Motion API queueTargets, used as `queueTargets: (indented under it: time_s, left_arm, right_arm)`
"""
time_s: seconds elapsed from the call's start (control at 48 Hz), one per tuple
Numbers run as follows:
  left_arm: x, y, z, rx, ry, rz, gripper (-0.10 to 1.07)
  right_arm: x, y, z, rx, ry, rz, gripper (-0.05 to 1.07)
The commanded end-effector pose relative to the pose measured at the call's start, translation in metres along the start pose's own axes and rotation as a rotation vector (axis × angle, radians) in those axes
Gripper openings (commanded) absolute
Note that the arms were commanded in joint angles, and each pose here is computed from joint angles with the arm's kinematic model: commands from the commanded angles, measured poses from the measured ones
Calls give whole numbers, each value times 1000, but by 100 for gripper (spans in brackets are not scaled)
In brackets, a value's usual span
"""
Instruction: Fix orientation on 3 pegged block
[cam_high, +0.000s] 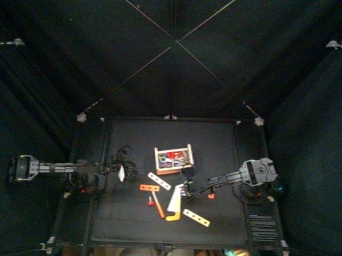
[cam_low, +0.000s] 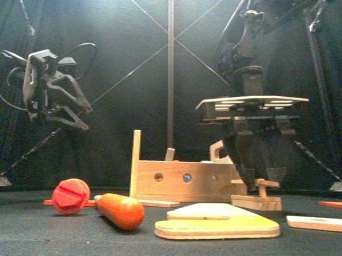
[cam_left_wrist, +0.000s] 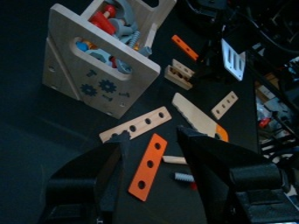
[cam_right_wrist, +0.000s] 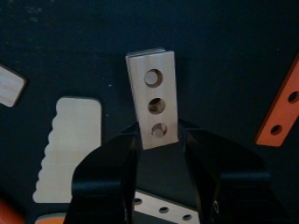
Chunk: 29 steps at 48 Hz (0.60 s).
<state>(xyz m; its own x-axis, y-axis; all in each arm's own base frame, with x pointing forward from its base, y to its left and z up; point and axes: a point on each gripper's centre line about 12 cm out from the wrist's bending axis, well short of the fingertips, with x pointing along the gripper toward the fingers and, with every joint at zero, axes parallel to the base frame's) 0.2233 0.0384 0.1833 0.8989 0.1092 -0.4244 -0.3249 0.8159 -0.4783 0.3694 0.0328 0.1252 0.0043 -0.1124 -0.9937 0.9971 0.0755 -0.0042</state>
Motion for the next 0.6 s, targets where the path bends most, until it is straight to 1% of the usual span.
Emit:
queueTargets:
  time_s: [0.0,0.271,0.583]
  left_arm:
    - [1,-3,4,2,-11,-10,85]
    - [0,-3,3,1,-10,-9,85]
    - [0,-2,3,0,-9,-8,85]
  right_arm:
    - [-7,3,1,-3,3,24,66]
    - [-5,3,1,-8,-3,20,66]
    - [-5,4,4,-30,-39,23,69]
